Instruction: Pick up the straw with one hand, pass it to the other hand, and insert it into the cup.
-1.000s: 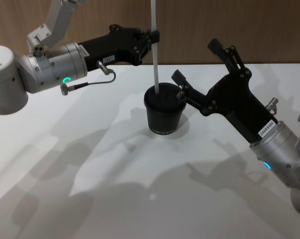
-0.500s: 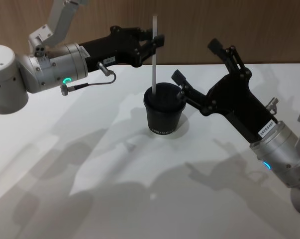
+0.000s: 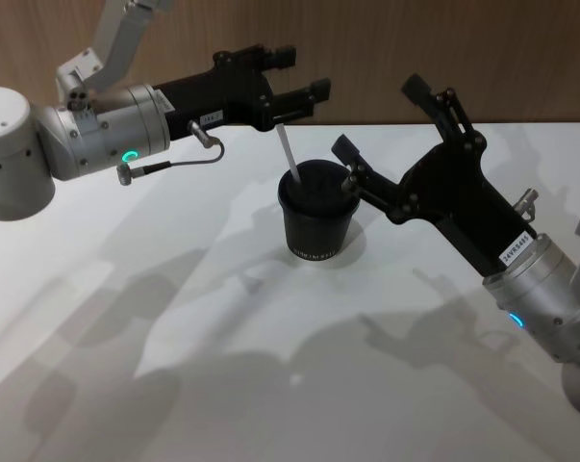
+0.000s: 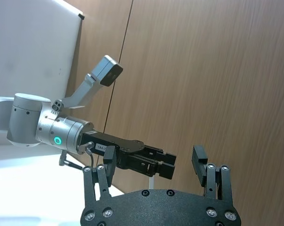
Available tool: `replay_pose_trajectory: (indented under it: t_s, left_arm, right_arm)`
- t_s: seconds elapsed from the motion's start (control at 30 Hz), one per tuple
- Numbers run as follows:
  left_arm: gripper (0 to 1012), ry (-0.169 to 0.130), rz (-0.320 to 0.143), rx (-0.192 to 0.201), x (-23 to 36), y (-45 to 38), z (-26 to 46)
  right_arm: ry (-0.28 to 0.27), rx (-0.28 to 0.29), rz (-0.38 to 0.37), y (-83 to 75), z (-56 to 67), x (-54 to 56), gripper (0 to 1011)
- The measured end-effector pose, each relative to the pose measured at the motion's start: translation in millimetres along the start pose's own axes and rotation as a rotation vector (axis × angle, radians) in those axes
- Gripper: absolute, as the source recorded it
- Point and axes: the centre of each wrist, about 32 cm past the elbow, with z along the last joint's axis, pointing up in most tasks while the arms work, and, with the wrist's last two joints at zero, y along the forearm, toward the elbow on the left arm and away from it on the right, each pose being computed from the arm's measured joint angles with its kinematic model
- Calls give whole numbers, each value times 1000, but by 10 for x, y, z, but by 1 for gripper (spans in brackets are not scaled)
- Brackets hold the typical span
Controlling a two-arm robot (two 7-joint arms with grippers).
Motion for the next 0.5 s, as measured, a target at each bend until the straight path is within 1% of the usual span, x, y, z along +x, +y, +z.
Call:
replay_pose_trajectory:
  t_s: [0.03,0.1,0.13,0.2,0.27,0.3,0.33,0.37,0.4,0.43,0.5]
  left_arm:
    - [741,0,0,0,0,-1,-2]
    - [797,1,0,0,-4,-3,-17]
    - [797,0,0,-2,-6,-4,-25]
    - [890,0,0,-2,-12,-6,-50]
    - [924,-2,-1,-7,-20,-9,-88]
    - [968,-3,-1,-11,-28,-11,-119]
    - [968,-3,-1,-13,-32,-12,-132]
    - [996,-3,-1,-15,-35,-12,-145]
    - [1002,-6,-1,-18,-39,-13,-157]
    - [1001,-7,-1,-22,-48,-15,-186]
    - [1001,-9,-1,-26,-57,-16,-209]
  right_arm:
    - [0,0,0,0,0,0,1001]
    - [0,1,-1,4,2,1,1001]
    - [1,3,-3,10,5,0,1001]
    - [2,4,-5,14,7,-1,1001]
    - [6,11,-15,34,19,-4,1001]
    - [10,16,-23,49,27,-7,1001]
    - [12,19,-29,59,33,-9,1001]
    - [15,22,-36,70,40,-11,1001]
    - [17,24,-41,77,44,-13,1001]
    - [23,32,-54,101,60,-18,1001]
    - [31,38,-67,124,73,-26,1001]
